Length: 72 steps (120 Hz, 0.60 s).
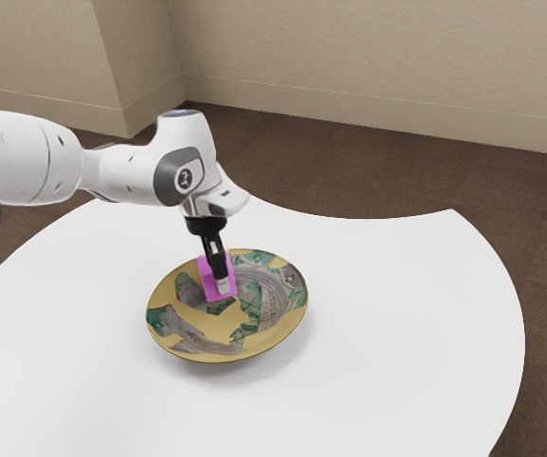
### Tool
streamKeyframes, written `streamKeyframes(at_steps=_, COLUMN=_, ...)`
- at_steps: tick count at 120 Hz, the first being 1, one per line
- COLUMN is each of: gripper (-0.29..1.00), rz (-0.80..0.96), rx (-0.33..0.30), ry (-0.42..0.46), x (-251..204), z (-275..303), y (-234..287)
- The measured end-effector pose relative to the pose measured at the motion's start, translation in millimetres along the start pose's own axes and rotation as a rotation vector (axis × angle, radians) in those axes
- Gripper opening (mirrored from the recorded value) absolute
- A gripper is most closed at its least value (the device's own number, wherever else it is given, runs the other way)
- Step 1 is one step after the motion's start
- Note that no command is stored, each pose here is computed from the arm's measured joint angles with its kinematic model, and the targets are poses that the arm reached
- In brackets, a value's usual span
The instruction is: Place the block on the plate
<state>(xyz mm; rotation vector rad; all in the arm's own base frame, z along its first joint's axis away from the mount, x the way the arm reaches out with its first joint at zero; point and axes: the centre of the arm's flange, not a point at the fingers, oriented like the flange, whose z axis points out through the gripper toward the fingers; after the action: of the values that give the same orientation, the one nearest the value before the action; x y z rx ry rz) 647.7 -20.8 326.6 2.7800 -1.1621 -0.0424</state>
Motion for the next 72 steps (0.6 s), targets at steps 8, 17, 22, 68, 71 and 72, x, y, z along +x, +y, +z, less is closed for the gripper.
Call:
streamKeyframes(at_steps=8, gripper=0.48, rz=0.008, rx=-0.002, ry=-0.001, x=3.0, z=3.2, y=2.7)
streamKeyframes(at_steps=17, gripper=0.54, rz=0.014, rx=0.005, ry=0.005, x=5.0, z=-1.5, y=4.0)
streamKeyframes(at_steps=22, gripper=0.57, rz=0.017, rx=0.014, ry=0.013, x=6.0, z=-9.9, y=4.8)
streamKeyframes(at_steps=68, gripper=0.68, rz=0.131, rx=0.156, ry=0.002, x=25.4, z=-135.5, y=40.9)
streamKeyframes(at_steps=71, gripper=0.68, rz=0.134, rx=0.163, ry=-0.003, x=26.0, z=-142.3, y=41.2)
streamKeyframes(at_steps=72, gripper=0.68, rz=0.135, rx=0.165, ry=-0.006, x=26.0, z=-144.0, y=41.3)
